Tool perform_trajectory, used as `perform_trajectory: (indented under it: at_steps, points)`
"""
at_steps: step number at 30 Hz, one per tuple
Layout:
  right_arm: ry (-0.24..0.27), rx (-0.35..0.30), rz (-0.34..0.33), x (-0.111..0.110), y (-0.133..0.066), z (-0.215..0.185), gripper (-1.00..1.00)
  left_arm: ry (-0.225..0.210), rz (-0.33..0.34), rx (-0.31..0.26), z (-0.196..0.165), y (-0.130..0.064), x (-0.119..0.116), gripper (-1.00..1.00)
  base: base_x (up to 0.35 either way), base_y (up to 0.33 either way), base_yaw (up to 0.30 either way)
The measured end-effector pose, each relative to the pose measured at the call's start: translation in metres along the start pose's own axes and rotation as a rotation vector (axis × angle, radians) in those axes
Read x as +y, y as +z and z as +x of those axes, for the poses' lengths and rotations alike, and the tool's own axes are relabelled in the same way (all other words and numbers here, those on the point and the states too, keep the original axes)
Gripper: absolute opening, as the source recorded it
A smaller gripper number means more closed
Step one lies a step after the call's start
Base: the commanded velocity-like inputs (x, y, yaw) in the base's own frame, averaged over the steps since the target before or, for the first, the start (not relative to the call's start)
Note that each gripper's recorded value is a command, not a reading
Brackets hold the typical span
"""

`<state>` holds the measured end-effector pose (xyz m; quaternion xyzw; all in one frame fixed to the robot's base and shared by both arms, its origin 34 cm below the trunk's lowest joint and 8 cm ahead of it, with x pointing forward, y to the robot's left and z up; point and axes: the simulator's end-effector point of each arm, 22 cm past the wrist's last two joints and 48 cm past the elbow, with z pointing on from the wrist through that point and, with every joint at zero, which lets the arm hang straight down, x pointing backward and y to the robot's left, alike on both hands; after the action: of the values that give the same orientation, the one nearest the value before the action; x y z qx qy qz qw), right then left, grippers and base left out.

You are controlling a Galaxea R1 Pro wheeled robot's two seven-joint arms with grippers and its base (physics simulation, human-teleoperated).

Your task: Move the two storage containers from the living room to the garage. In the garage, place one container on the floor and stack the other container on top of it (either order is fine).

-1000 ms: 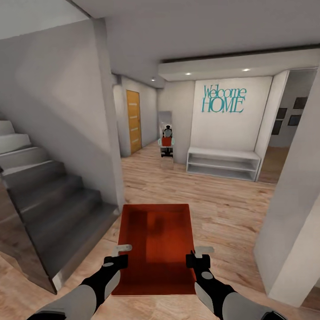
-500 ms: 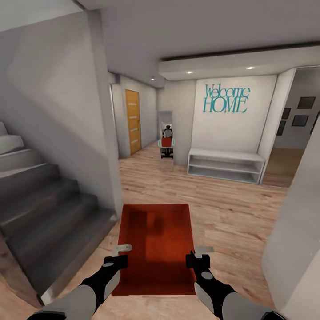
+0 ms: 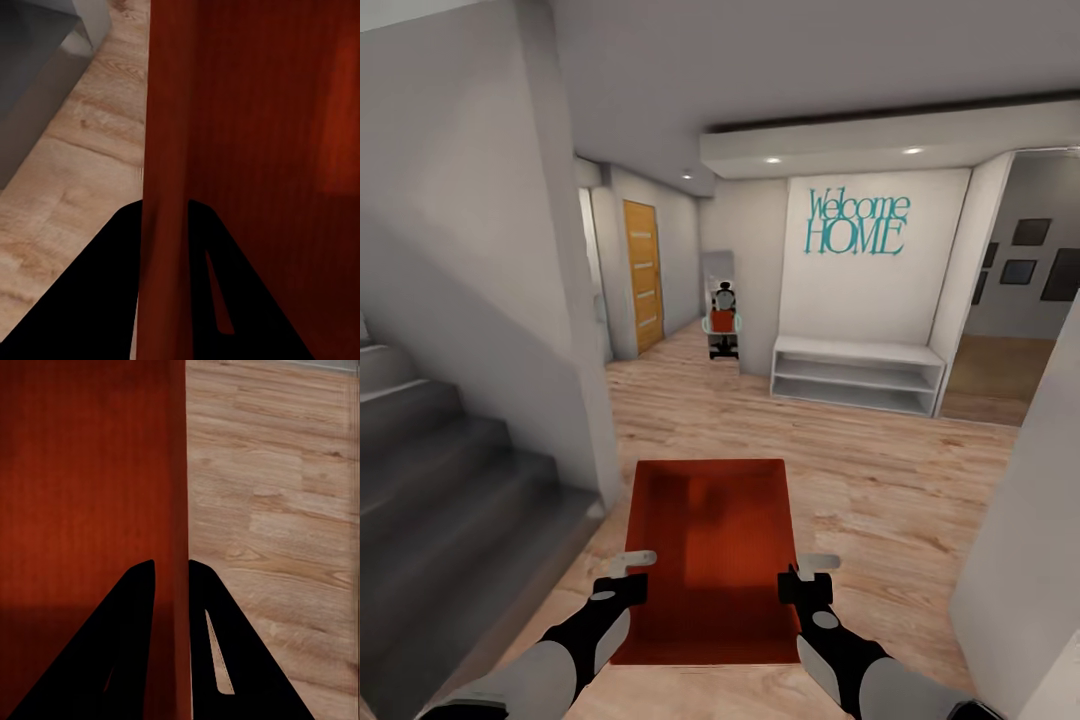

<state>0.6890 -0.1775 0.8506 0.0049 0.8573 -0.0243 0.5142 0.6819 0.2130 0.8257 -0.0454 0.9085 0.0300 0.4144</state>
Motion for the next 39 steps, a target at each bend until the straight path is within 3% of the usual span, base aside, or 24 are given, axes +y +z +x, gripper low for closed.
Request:
perform_trajectory:
  at_steps: [39]
  points:
    - [-0.004,0.002,-0.001,0.0004,0.0001,0.0001,-1.00,-0.001,-0.001,0.002,0.0010,0.0000,0.0004,-1.00,0.322,0.000,-0.010]
